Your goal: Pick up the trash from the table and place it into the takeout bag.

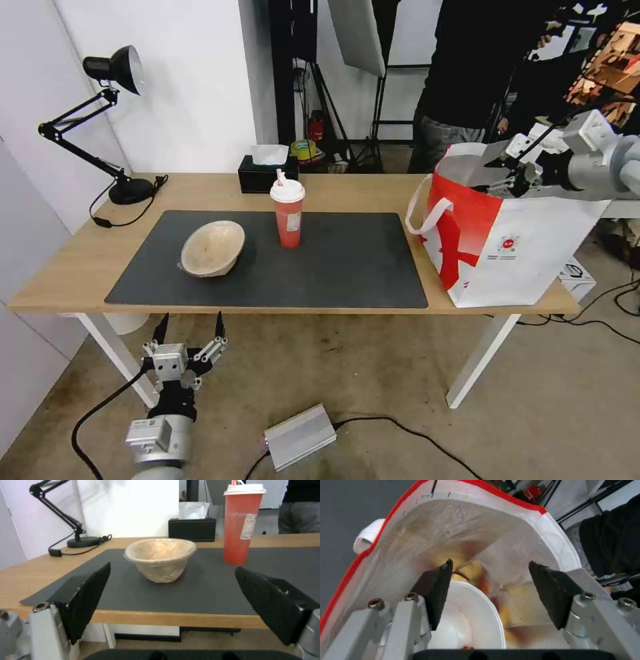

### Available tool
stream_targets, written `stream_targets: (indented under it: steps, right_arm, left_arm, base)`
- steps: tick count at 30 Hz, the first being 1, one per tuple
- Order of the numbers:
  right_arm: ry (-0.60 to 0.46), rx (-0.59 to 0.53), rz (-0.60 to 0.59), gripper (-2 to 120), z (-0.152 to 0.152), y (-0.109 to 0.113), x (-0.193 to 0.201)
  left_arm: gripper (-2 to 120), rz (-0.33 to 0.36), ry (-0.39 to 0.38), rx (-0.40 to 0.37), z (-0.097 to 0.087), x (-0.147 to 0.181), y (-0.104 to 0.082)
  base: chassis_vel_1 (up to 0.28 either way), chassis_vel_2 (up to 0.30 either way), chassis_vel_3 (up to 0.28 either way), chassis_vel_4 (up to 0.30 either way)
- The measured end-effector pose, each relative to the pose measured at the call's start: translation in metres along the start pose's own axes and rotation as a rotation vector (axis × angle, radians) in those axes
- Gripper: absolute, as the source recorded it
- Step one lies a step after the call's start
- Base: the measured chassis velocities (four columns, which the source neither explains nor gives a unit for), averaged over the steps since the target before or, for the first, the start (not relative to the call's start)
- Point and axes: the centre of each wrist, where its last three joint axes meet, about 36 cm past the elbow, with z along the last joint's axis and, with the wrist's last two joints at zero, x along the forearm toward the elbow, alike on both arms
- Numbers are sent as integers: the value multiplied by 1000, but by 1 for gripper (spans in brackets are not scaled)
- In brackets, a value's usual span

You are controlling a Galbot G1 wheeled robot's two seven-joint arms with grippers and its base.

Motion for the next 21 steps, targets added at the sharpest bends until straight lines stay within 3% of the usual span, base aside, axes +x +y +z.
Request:
stream_targets:
  steps: [9, 11, 13, 18, 21]
  right_arm:
    - [-101, -51, 57, 64, -17, 1, 10]
    - [-201, -121, 95, 68, -34, 8, 16]
    - [-223, -138, 100, 71, -38, 11, 17]
    - [-343, -237, 161, 94, -60, 31, 19]
    - [-383, -278, 186, 99, -66, 41, 18]
  left_arm:
    - [100, -1, -1, 1, 0, -1, 0]
    - [100, -1, -1, 1, 0, -1, 0]
    - [100, -1, -1, 2, 0, -1, 0]
    - [100, -4, 0, 2, 0, 0, 0]
    - [100, -6, 1, 2, 0, 0, 1]
  base:
    - [0, 0, 0, 0]
    - [0, 0, 0, 0]
    - [0, 0, 0, 0]
    - [0, 0, 0, 0]
    - [0, 0, 0, 0]
